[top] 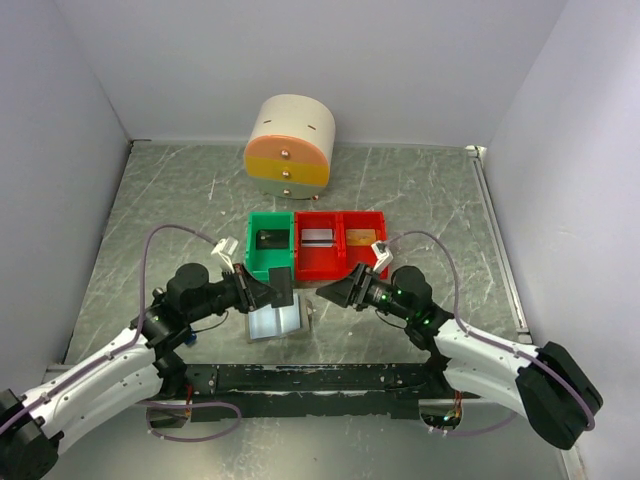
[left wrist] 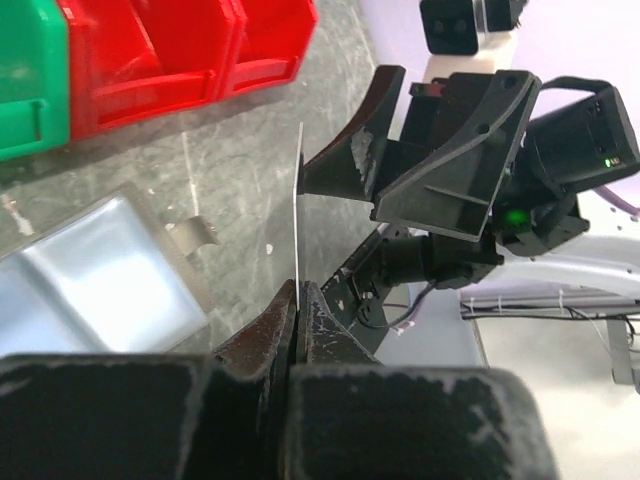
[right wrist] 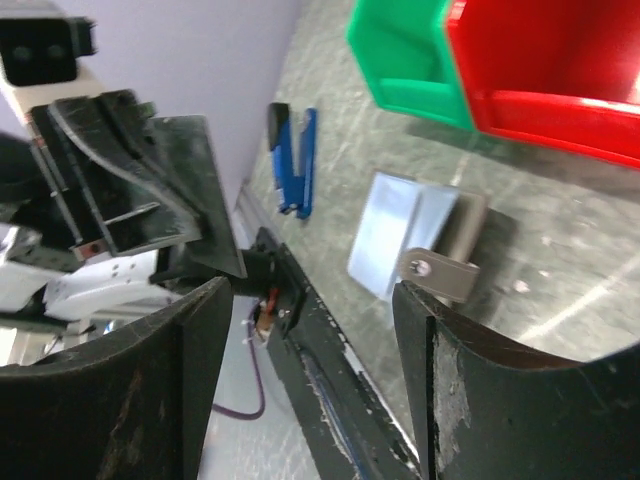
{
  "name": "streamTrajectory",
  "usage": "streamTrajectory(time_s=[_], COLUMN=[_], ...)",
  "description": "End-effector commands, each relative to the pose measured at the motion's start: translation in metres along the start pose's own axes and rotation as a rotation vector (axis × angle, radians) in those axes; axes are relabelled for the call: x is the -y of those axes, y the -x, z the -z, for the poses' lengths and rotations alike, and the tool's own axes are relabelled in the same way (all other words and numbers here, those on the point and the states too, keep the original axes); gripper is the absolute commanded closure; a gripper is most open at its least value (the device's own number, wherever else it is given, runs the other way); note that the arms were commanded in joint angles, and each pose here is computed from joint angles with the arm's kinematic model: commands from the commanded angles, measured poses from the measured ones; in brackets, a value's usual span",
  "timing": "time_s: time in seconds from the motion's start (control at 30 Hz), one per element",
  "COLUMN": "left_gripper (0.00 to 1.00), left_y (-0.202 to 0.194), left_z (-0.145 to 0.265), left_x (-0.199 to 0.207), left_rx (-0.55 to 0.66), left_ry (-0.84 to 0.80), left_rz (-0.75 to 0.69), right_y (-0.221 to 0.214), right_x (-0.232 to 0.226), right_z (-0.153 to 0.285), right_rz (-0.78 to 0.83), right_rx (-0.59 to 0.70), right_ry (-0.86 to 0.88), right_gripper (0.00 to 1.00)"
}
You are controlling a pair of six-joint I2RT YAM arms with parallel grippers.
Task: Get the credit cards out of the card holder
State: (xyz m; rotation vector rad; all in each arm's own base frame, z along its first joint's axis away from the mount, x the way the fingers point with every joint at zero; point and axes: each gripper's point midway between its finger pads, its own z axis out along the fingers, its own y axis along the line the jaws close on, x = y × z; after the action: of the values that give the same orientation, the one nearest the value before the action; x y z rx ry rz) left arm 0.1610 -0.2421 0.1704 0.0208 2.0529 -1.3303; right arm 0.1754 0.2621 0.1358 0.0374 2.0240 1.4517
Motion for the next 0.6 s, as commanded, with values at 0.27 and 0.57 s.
streamTrajectory(time_s=[0.27,0.57], left_gripper=[0.93,0.93], left_y=[-0.003,-0.006], left_z=[-0.006,-0.005], left_x=[0.038,0.05], left_rx=[-0.064,-0.082], left_ry=[-0.209,-0.286], left_rz=[-0.062,-0.044], right_y=[0.011,0.006], right_x=[-0.066,-0.077], right_z=[-0.006,-0.013], right_rz=[0.061,0.054], right_rx=[-0.051,-0.096], right_ry=[0.263,0.314], right_gripper=[0.42,0.52])
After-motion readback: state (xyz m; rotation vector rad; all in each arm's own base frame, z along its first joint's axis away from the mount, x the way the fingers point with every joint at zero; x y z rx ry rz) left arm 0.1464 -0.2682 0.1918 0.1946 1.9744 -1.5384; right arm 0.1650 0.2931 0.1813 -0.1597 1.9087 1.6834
